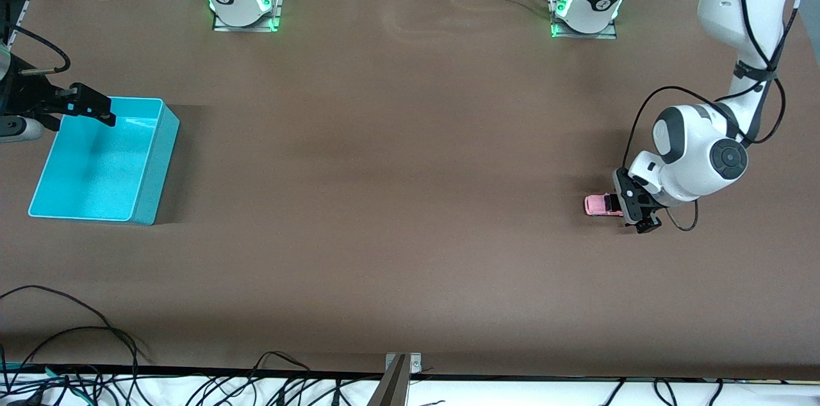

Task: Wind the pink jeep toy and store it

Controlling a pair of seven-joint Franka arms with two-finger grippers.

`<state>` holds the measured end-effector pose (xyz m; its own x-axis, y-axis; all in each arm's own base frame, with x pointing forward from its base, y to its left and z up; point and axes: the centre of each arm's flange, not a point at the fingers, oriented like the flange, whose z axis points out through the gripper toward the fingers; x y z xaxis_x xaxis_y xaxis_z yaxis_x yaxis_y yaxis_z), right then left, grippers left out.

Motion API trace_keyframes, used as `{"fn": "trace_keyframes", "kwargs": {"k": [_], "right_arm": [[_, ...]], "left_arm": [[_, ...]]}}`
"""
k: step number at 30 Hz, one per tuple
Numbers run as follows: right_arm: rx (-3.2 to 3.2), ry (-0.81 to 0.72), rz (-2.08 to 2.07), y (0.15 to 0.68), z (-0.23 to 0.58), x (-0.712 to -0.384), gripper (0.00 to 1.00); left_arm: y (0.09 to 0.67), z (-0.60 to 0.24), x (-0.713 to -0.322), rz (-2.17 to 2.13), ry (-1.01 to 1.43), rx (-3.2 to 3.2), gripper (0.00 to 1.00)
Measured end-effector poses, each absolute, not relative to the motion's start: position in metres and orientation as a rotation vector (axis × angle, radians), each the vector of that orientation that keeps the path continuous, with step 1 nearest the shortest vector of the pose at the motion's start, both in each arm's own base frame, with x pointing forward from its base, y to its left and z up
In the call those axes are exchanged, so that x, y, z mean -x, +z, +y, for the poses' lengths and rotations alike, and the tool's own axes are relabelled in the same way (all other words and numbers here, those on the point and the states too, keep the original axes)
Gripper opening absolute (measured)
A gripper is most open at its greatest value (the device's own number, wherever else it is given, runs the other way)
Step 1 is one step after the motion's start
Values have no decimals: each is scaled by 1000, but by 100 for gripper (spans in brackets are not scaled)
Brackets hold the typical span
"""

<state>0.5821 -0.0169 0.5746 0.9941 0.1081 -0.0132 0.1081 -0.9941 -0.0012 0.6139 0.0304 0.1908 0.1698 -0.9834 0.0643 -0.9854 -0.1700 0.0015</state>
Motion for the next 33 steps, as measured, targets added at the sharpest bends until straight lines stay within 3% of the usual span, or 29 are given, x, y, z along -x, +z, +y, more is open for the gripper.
{"fn": "trace_keyframes", "kwargs": {"k": [18, 22, 24, 27, 31, 33], "right_arm": [[3136, 31, -170, 571, -17, -584, 100], [3136, 31, -170, 571, -17, -584, 100], [3136, 31, -170, 571, -17, -584, 100], [3136, 31, -170, 571, -17, -584, 100], [3136, 31, -169, 571, -17, -584, 100], [3136, 32, -169, 571, -17, -584, 100]], "left_arm": [[181, 14, -614, -2054, 115, -2285, 98], [182, 13, -615, -2070, 119, -2274, 83], [183, 12, -616, -2073, 121, -2272, 82], [183, 12, -616, -2073, 122, -2271, 73], [183, 15, -615, -2066, 118, -2272, 52], [183, 16, -615, -2063, 114, -2271, 51]]}}
